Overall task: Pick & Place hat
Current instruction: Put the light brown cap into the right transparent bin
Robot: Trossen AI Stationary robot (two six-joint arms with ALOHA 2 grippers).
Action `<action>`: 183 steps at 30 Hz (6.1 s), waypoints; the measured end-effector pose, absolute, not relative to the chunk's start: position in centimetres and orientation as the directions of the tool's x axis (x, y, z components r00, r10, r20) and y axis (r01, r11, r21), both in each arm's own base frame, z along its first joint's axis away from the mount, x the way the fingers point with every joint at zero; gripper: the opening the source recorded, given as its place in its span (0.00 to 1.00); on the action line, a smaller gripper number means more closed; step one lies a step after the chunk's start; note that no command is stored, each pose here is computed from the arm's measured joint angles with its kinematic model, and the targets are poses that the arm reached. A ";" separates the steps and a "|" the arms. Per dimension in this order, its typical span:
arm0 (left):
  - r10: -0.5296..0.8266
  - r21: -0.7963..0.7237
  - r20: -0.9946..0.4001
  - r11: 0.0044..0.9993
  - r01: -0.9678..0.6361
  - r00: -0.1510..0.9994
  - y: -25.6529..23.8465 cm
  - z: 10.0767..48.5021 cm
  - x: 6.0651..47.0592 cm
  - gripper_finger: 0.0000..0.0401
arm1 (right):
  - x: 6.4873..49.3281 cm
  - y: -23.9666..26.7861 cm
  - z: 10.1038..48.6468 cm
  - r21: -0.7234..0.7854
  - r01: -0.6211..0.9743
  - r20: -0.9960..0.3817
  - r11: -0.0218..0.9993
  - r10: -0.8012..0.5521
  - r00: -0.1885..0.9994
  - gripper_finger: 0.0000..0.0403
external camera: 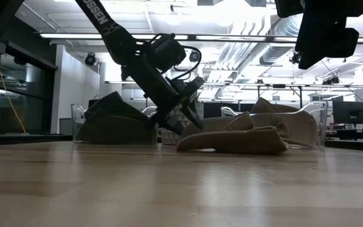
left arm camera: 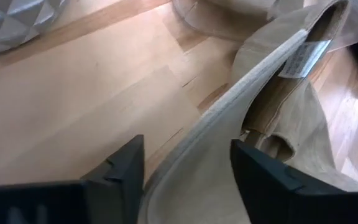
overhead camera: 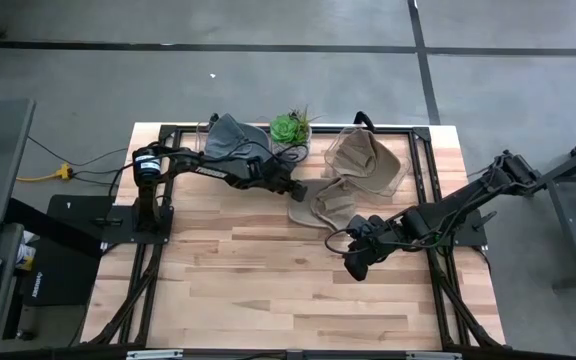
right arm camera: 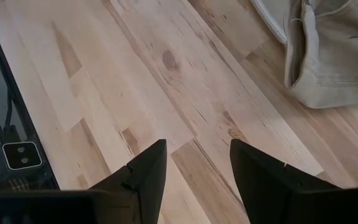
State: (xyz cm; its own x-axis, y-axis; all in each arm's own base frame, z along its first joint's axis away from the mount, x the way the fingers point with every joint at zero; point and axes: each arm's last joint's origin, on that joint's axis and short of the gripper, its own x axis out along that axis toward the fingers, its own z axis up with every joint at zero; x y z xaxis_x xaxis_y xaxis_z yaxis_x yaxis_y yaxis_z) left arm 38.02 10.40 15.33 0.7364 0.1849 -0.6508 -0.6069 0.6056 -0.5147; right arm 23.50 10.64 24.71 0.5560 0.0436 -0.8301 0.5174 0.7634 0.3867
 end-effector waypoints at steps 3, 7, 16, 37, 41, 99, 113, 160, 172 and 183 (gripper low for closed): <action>0.184 -0.511 -0.663 0.597 -0.618 0.725 10.4 15.2 37.9 0.38 | 23.5 10.6 24.7 0.387 0.518 -0.830 0.763 0.043 0.556 0.43; 0.181 -0.495 -0.687 0.592 -0.635 0.704 10.3 15.0 37.7 0.22 | 23.5 10.6 24.7 0.392 0.526 -0.830 0.754 0.044 0.556 0.43; 0.123 -0.514 -0.716 0.574 -0.638 0.687 10.1 14.8 37.4 0.02 | 23.5 10.6 24.7 0.423 0.587 -0.831 0.690 0.039 0.554 0.43; -0.146 -0.601 -0.767 0.503 -0.621 0.625 2.4 14.6 37.8 0.00 | 23.3 10.3 24.6 0.517 0.794 -0.828 0.319 -0.049 0.559 0.43; -0.191 -0.614 -0.764 0.509 -0.603 0.616 -0.5 14.6 38.0 0.00 | 23.4 10.1 24.6 0.524 0.803 -0.822 0.284 -0.080 0.564 0.43; -0.173 -0.842 -0.518 0.275 -0.464 0.838 -5.4 17.0 39.8 0.46 | 27.6 18.0 17.7 0.635 0.700 -0.753 0.327 0.061 0.655 0.40; -0.173 -0.813 -0.561 0.296 -0.501 0.809 -5.4 16.6 39.6 0.46 | 25.2 18.6 16.7 0.449 0.884 -0.893 0.132 0.088 0.441 0.39; -0.188 -0.787 -0.591 0.348 -0.510 0.784 -5.4 16.3 39.3 0.46 | 26.6 15.8 15.2 0.287 0.954 -0.943 0.083 -0.151 0.297 0.39; -0.207 -0.789 -0.592 0.347 -0.507 0.779 -5.5 16.3 39.3 0.46 | 27.4 14.7 15.3 0.312 0.944 -0.922 0.107 -0.203 0.328 0.25; -0.228 -0.790 -0.594 0.343 -0.508 0.771 -5.5 16.2 39.3 0.46 | 27.4 14.6 15.5 0.316 0.935 -0.911 0.158 -0.225 0.346 0.03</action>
